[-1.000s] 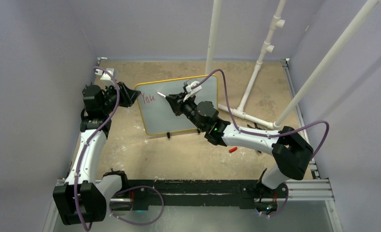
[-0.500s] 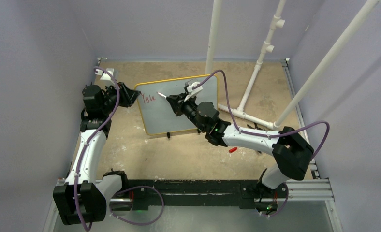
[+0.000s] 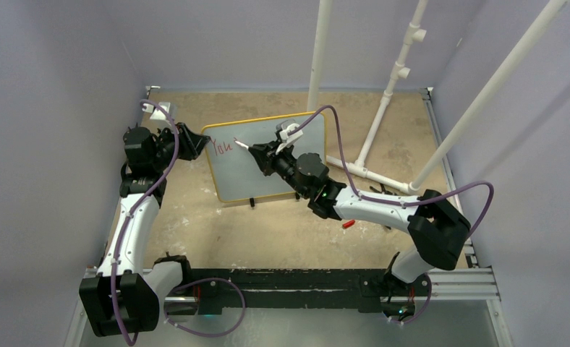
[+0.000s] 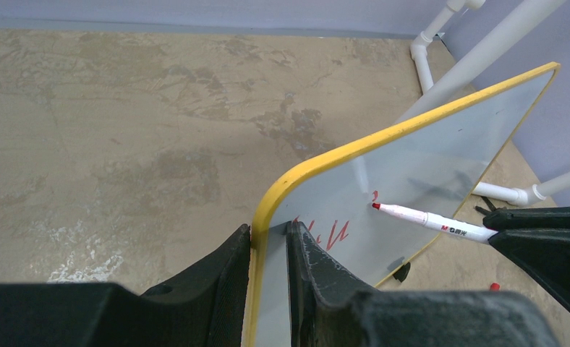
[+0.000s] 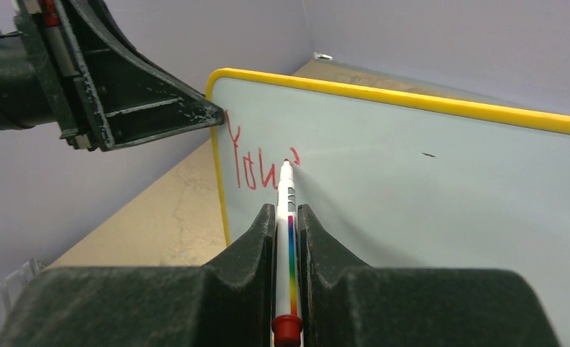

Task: Write a sentence on the whiteboard

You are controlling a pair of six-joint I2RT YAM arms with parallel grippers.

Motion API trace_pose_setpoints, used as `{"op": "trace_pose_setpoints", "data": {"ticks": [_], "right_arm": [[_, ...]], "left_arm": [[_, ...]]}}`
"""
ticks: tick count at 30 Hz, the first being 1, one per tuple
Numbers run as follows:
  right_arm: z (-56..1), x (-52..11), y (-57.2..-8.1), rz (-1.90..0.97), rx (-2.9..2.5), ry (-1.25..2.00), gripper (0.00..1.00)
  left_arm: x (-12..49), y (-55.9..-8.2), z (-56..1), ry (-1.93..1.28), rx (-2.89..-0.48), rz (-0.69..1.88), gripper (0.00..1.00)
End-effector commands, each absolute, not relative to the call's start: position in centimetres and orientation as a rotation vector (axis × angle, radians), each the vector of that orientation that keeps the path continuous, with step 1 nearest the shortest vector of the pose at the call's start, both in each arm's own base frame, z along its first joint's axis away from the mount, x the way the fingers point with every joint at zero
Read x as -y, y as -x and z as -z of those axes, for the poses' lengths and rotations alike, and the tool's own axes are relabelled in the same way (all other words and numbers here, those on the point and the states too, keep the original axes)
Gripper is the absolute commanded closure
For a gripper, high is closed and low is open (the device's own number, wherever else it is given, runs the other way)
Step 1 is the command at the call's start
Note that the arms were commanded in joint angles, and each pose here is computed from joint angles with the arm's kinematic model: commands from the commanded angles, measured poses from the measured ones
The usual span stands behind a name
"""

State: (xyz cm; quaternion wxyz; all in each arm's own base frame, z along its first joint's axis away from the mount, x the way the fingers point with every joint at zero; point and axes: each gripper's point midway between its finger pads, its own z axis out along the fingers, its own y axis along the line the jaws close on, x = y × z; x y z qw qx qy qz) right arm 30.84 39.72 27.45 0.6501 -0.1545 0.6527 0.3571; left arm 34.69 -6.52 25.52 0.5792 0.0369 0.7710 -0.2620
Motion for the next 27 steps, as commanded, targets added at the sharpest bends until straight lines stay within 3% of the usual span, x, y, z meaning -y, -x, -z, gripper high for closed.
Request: {"op": "trace_pose_setpoints", "data": {"ticks": [1, 27], "right_arm": [[-31.8, -39.1, -29.5, -0.894, -1.355, 0.356, 1.00], [-29.0, -38.4, -31.7, -0.810, -1.460, 0.310, 1.00]], "left_arm": [[6.6, -34.8, -26.5, -0.118, -1.760, 0.612, 0.77], [6.5, -34.9, -26.3, -0.117, -1.765, 0.613, 0.77]]}}
